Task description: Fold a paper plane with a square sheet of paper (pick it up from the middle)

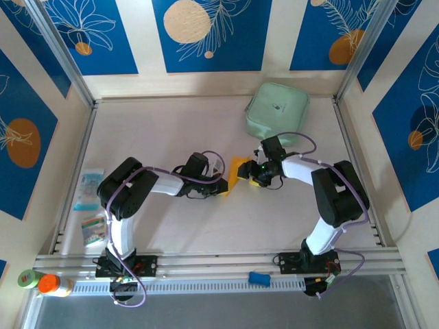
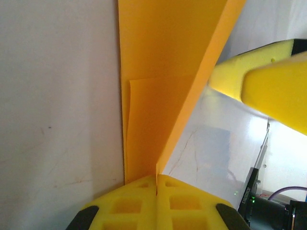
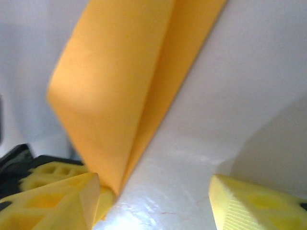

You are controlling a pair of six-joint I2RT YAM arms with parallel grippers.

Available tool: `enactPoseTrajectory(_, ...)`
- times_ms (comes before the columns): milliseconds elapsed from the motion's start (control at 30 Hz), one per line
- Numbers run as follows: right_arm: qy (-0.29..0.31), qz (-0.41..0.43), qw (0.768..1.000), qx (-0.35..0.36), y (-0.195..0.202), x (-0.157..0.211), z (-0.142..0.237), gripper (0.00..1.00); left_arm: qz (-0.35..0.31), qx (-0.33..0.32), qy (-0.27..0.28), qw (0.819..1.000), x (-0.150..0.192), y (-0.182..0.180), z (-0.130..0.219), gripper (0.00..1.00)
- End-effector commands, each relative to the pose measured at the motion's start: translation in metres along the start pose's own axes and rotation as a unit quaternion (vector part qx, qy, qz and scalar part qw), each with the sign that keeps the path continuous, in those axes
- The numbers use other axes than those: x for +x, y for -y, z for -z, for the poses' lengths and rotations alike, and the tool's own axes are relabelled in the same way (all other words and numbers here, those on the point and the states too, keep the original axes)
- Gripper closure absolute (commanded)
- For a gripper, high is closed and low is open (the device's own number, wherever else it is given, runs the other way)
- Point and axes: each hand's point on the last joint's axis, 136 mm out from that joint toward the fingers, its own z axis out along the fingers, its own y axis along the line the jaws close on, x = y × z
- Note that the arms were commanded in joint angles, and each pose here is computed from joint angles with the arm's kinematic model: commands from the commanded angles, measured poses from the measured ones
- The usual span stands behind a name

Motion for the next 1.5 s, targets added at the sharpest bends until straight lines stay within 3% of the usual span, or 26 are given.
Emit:
enactPoseTrajectory(0,0.005,0.046,0.989,-0.14,-0.052,-0.003,0.009,0.45,0.039,-0.039,-0.009,0.998,0.011,-0.034,-0.002,1.0)
enactPoseTrajectory(200,-0.003,0.042,0.984,-0.171,-0.061,0.0,0.0,0.73,0.04,-0.04,-0.009,0.998,0.011,-0.035,-0.002,1.0)
enactPoseTrajectory(367,-0.013,0.038,0.986,-0.162,-0.055,0.001,-0.011,0.8,0.04,-0.04,-0.01,0.998,0.011,-0.034,-0.002,1.0)
enactPoseTrajectory(1467,-0.037,0.027,0.996,-0.082,-0.03,0.003,-0.043,0.83,0.053,-0.051,-0.016,0.997,0.011,-0.04,-0.004,1.0)
